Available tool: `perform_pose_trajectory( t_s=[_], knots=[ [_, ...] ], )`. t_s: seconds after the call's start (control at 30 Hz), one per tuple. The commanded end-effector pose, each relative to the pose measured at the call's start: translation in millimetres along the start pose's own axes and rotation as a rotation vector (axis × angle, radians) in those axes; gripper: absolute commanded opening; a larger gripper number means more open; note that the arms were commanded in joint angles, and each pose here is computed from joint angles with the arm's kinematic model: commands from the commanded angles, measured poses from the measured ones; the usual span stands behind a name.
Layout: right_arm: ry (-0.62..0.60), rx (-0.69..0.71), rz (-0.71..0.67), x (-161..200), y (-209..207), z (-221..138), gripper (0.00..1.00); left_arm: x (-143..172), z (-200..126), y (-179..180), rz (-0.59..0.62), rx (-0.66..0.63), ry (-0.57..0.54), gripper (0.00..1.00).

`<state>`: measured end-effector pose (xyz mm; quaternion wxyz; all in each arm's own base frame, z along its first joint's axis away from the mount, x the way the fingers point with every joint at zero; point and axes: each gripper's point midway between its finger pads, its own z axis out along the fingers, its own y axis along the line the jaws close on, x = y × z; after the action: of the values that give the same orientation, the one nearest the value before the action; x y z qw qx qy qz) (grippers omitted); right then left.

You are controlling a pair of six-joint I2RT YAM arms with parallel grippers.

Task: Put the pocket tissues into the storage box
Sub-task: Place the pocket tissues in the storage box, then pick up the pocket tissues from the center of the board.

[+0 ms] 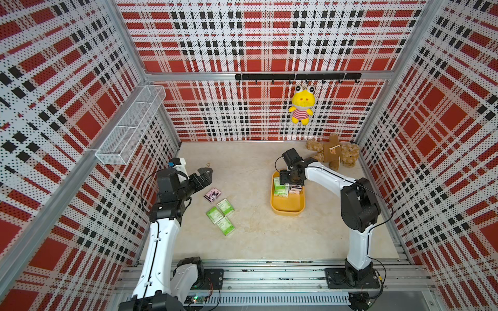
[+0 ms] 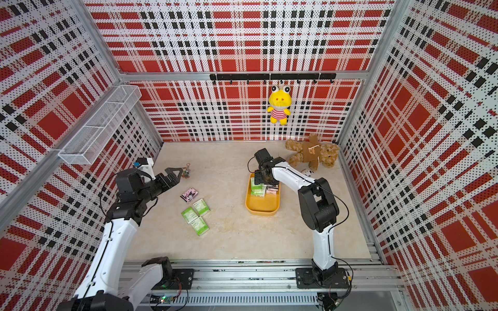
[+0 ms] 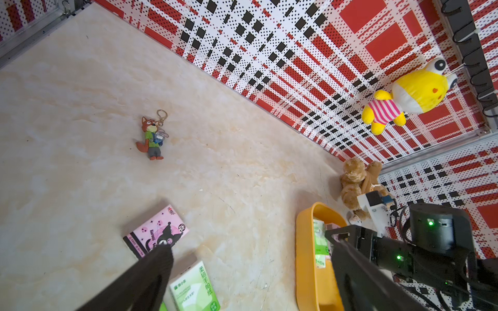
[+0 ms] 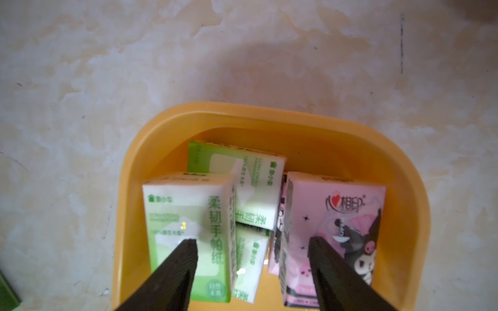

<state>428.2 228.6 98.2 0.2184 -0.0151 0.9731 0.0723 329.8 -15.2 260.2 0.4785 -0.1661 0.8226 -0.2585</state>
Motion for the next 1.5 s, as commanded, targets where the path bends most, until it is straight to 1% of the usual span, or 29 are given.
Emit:
perform_pose_trajectory(
  t_s=[0.0,0.1,0.23,0.4,0.5,0.6,0.7,0.8,0.93,1.13,1.3,1.4,1.47],
  knots=[
    [-0.075,-0.047,-0.029,-21.9,17.6,-40.0,0.73,-9.4,-4.6,-9.1,0.021,0.022,-0.029,0.99],
    [-0.110,-0.052,-0.083,-25.8,33.9,-57.9,0.74,-10.3,-5.0,-9.4,0.021,0.020,-0.033,0.99],
    [-0.122,-0.069,-0.191,-14.3,71.5,-66.1,0.75,-12.0,-6.1,-8.6,0.016,0.012,-0.042,0.99],
    [-0.103,-0.121,-0.316,11.6,130.6,-59.1,0.75,-21.4,-13.5,-6.4,0.015,-0.018,-0.090,1.00],
    [-0.067,-0.148,-0.394,32.6,162.7,-48.6,0.76,-26.2,-18.0,-3.5,0.004,-0.027,-0.109,1.00],
    [-0.027,-0.209,-0.447,56.9,195.2,-40.1,0.76,-33.4,-22.2,10.3,-0.019,-0.071,-0.131,1.00],
    [0.000,-0.257,-0.478,78.9,219.3,-31.1,0.77,-41.9,-25.0,21.2,-0.033,-0.112,-0.150,0.99],
    [0.027,-0.281,-0.477,90.3,234.4,-19.5,0.78,-49.8,-24.8,20.6,-0.030,-0.111,-0.158,1.00],
    [0.055,-0.299,-0.471,94.0,247.8,-5.4,0.78,-56.4,-26.4,18.1,-0.026,-0.109,-0.170,1.00],
    [0.072,-0.351,-0.483,96.4,274.0,6.2,0.80,-47.4,-24.7,21.9,-0.034,-0.109,-0.155,1.00],
    [0.085,-0.351,-0.499,103.9,286.0,17.9,0.82,-39.5,-23.9,24.3,-0.045,-0.103,-0.146,1.00],
    [0.100,-0.331,-0.507,109.5,286.4,26.8,0.82,-35.6,-22.5,25.5,-0.053,-0.097,-0.140,1.00],
    [0.090,-0.338,-0.501,105.9,290.2,24.6,0.82,-33.5,-21.7,26.1,-0.057,-0.094,-0.136,1.00]
  ],
)
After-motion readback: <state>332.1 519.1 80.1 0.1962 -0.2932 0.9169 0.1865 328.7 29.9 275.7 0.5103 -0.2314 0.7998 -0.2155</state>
